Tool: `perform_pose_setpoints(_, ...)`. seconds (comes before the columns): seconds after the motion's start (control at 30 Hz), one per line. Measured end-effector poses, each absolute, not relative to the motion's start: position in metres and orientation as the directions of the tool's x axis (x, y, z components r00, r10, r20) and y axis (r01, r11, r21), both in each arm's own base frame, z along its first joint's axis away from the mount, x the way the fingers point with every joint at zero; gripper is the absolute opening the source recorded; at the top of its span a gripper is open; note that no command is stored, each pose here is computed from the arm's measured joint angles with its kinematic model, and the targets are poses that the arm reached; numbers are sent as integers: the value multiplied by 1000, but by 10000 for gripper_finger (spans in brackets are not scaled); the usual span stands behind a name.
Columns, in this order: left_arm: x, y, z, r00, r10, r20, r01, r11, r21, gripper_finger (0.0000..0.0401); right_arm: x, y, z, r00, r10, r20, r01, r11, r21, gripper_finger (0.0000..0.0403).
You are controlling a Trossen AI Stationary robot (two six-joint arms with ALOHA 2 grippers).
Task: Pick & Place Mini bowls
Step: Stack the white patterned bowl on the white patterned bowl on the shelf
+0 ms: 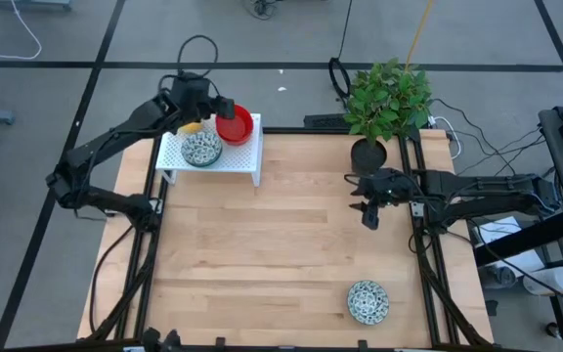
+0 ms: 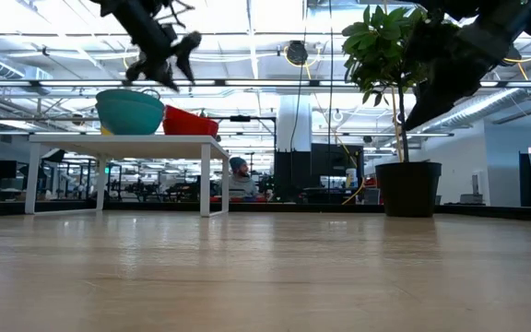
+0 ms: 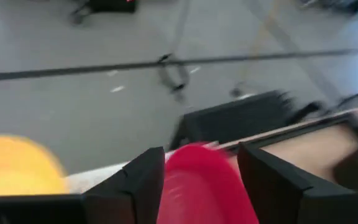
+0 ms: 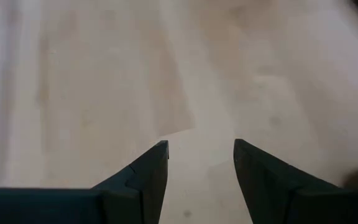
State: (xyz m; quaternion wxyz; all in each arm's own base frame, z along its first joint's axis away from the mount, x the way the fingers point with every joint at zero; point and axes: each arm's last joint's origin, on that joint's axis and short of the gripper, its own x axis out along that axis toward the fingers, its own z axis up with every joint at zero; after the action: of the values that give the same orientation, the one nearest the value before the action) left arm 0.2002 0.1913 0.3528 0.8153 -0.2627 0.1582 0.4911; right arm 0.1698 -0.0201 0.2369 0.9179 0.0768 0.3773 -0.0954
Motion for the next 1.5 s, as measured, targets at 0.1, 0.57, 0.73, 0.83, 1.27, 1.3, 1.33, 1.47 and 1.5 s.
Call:
perform_pose_setpoints(0.1,205,177,364,574,677,-461,-817,440,-372,211,168,-16,235,687,-22,-726,152,982,114,169)
perform_pose_setpoints(0.57,261,77,365,853,253,-456,-494,673,-550,212,162,29,231,550,312,-775,-98,945,312,169)
perform_pose_setpoints(0.73,268,48,367,884,158,-441,-414,702,-579,212,172,50,225,517,371,-772,-70,917,393,169)
perform_pose_setpoints(0.83,271,29,366,891,97,-443,-375,706,-601,212,181,69,219,500,420,-758,-62,890,452,169)
perform_pose_setpoints(1.27,271,-44,363,887,-82,-455,-244,752,-612,212,184,133,181,393,370,-841,-85,926,368,169)
perform_pose_setpoints(1.3,271,-48,363,888,-82,-452,-241,754,-611,212,185,134,178,386,370,-845,-87,927,366,169)
perform_pose_setpoints(1.33,270,-51,364,890,-84,-449,-235,758,-608,212,185,135,176,378,369,-849,-84,927,365,169)
perform_pose_setpoints(1.47,267,-63,364,890,-86,-448,-236,754,-613,212,190,142,167,370,371,-852,-94,927,363,169)
perform_pose_setpoints(1.5,267,-66,364,890,-86,-447,-235,754,-614,212,192,143,165,372,372,-850,-107,927,359,169)
